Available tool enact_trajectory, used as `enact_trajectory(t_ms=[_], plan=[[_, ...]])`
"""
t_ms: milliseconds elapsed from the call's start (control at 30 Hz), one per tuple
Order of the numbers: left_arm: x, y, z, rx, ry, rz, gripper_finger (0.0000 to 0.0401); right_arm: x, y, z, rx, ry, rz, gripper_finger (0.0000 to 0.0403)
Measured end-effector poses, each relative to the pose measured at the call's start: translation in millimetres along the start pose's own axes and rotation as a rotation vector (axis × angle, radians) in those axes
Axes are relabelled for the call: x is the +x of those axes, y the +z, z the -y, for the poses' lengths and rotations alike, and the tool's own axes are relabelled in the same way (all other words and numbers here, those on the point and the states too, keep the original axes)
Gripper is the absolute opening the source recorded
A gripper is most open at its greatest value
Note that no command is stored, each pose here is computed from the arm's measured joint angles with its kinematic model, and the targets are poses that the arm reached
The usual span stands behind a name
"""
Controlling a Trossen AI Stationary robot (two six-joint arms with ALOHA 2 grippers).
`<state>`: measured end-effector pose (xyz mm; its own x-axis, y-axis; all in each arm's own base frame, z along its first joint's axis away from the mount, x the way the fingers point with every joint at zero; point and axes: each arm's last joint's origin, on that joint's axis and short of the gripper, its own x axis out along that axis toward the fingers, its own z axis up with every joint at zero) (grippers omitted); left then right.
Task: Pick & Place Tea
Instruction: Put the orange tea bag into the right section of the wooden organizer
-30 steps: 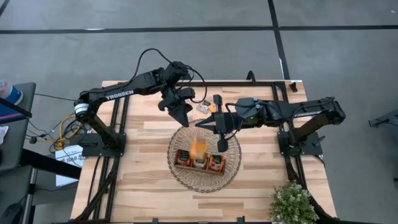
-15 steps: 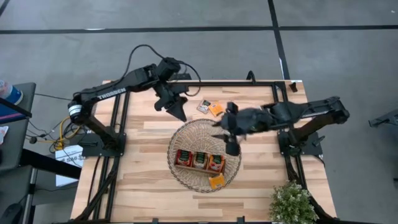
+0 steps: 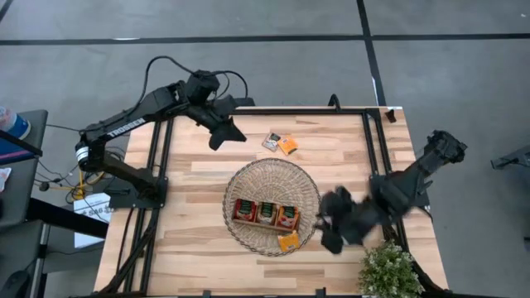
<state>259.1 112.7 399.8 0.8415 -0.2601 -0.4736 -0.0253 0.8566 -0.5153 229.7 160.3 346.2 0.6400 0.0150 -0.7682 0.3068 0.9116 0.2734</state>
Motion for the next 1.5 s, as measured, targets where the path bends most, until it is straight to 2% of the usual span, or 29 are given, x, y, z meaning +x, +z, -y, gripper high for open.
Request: enact_trajectory(t_ms=[100,200,400,500,633,800,933,1000,1333,1500], plan=[[-1.7,-1.7,1.2,0.009,0.003,-0.009,0.0,14.6,-29.8,-7.1,0.129,0.003,0.014,0.0159],[-2.1,-2.2,1.5,0.017,-0.003,-0.013,0.0,32.6,-50.0,-10.0,0.236,0.037,0.097,0.0174],[-2.0,-2.4,2.6,0.031,-0.045,-0.021,0.0,72.2,-78.8,0.8,0.303,0.126,0.16,0.0235],[-2.0,-3.3,2.6,0.026,-0.046,-0.028,0.0,85.3,-89.8,12.6,0.283,0.102,0.158,0.0259],[-2.0,-5.3,2.3,0.011,-0.043,-0.046,0.0,97.8,-97.9,26.6,0.209,0.07,0.111,0.0267],[-1.8,-6.9,2.2,0.001,-0.041,-0.06,0.0,109.8,-93.5,39.3,0.116,0.071,0.073,0.0268],[-1.8,-6.9,2.2,0.0,-0.041,-0.06,0.0,119.4,-88.2,47.0,0.112,0.128,0.085,0.0268],[-1.8,-6.9,2.2,0.0,-0.041,-0.06,0.0,122.2,-90.4,51.4,0.106,0.119,0.076,0.0268],[-1.7,-6.9,2.1,-0.015,-0.041,-0.061,0.0,135.4,-109.6,53.2,0.105,0.171,0.052,0.0268],[-1.5,-6.6,2.0,-0.017,-0.04,-0.058,0.0,160.1,-118.5,46.6,0.095,0.207,0.026,0.0268]])
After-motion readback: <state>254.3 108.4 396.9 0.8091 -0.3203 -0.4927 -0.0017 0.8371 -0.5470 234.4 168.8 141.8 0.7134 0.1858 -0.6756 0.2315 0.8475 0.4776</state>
